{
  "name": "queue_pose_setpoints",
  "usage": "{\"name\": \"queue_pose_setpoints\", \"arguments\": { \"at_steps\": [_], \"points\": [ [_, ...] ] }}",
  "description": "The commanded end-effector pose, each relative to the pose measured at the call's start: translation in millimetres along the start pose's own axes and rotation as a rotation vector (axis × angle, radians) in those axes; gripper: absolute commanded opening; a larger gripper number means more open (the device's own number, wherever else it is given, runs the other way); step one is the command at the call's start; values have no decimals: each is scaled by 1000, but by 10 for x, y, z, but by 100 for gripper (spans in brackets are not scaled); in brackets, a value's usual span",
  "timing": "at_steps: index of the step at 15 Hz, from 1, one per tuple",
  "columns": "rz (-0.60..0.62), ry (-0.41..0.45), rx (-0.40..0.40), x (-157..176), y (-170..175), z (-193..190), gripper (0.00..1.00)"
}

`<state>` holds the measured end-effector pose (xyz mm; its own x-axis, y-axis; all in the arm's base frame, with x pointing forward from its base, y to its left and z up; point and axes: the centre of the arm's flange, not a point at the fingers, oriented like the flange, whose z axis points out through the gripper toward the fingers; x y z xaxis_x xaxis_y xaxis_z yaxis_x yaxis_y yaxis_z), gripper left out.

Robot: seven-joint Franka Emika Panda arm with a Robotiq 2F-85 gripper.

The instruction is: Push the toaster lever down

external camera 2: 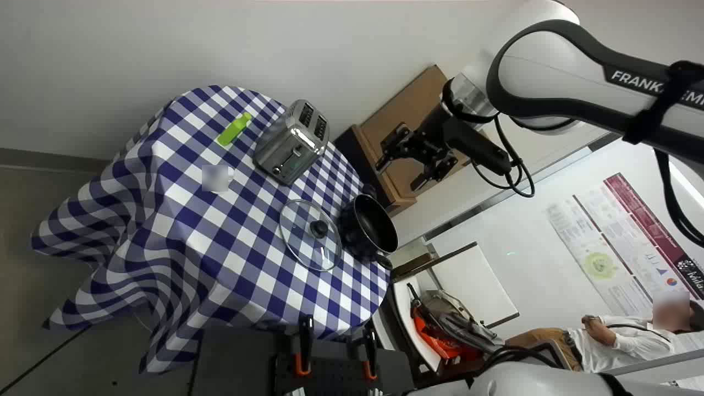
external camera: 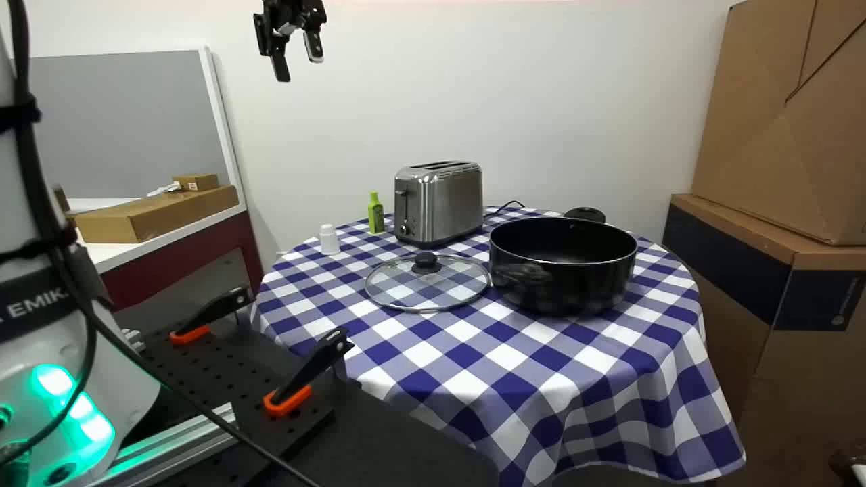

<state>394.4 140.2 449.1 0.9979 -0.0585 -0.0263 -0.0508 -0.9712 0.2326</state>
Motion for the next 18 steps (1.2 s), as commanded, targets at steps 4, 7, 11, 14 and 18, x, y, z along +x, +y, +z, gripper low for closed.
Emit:
{"name": "queue_pose_setpoints", "arguments": {
  "at_steps": [4,7,11,14,18],
  "points": [
    [-5,15,4,102,11,42,60],
    [0,53,-6,278,14,121,35],
    [63,159,-49,708,-52,352,6],
    [71,217,-73,1018,-182,568,0],
    [48,258,-68,1417,-456,845,0]
  ]
}}
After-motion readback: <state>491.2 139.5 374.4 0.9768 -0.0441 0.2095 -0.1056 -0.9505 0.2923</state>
